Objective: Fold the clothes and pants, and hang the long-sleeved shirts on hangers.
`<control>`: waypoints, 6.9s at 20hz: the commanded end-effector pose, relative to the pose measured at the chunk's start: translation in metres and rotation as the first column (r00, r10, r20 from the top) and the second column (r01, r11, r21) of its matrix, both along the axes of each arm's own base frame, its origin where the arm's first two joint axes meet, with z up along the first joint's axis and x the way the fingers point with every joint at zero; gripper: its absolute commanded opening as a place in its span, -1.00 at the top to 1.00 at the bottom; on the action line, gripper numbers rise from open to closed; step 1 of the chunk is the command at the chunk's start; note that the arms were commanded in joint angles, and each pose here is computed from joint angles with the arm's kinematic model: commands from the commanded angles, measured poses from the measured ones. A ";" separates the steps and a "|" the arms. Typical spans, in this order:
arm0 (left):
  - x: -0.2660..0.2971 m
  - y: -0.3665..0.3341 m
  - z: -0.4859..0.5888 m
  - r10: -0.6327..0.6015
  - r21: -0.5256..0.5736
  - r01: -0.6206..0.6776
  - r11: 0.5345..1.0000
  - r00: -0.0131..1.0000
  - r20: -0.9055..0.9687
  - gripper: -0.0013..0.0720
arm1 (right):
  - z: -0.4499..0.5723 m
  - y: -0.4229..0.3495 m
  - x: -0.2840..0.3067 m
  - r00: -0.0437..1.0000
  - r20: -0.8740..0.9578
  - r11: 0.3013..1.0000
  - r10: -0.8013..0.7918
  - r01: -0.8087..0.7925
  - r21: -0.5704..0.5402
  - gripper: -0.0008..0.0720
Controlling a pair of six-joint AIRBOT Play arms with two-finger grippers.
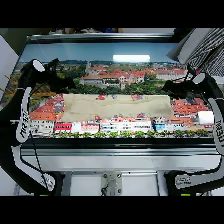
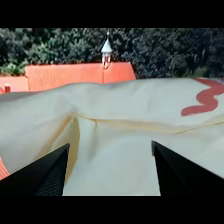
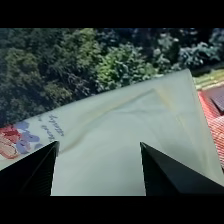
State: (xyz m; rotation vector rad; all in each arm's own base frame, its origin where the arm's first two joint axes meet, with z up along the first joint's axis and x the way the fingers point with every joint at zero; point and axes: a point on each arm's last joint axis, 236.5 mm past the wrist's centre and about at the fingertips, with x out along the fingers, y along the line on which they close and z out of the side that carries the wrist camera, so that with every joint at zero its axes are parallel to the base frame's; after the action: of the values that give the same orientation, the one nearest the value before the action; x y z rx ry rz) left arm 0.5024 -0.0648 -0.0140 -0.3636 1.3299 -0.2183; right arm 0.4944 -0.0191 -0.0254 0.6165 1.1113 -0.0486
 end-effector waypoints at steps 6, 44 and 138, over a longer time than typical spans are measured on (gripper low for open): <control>-0.025 -0.052 0.049 -0.099 -0.002 0.100 0.995 0.993 0.061 -0.53 | -0.021 -0.088 -0.064 0.986 -0.096 0.988 0.136 -0.128 0.086 -0.57; -0.081 -0.348 -0.092 -0.495 -0.148 0.492 0.858 0.868 0.018 0.94 | 0.191 0.106 -0.042 0.812 0.078 0.815 0.578 -0.572 -0.089 0.96; -0.107 -0.093 0.068 -0.220 -0.026 0.225 0.974 0.968 0.124 0.93 | -0.001 -0.185 -0.259 0.820 -0.359 0.893 -0.447 0.432 -0.126 -0.62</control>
State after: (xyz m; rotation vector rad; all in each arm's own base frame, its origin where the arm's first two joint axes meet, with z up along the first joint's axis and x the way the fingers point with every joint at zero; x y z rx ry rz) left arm 0.3951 -0.1583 0.0538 -0.2329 1.2483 -0.4477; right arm 0.2671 -0.2079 -0.0312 0.8553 1.2096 -0.5894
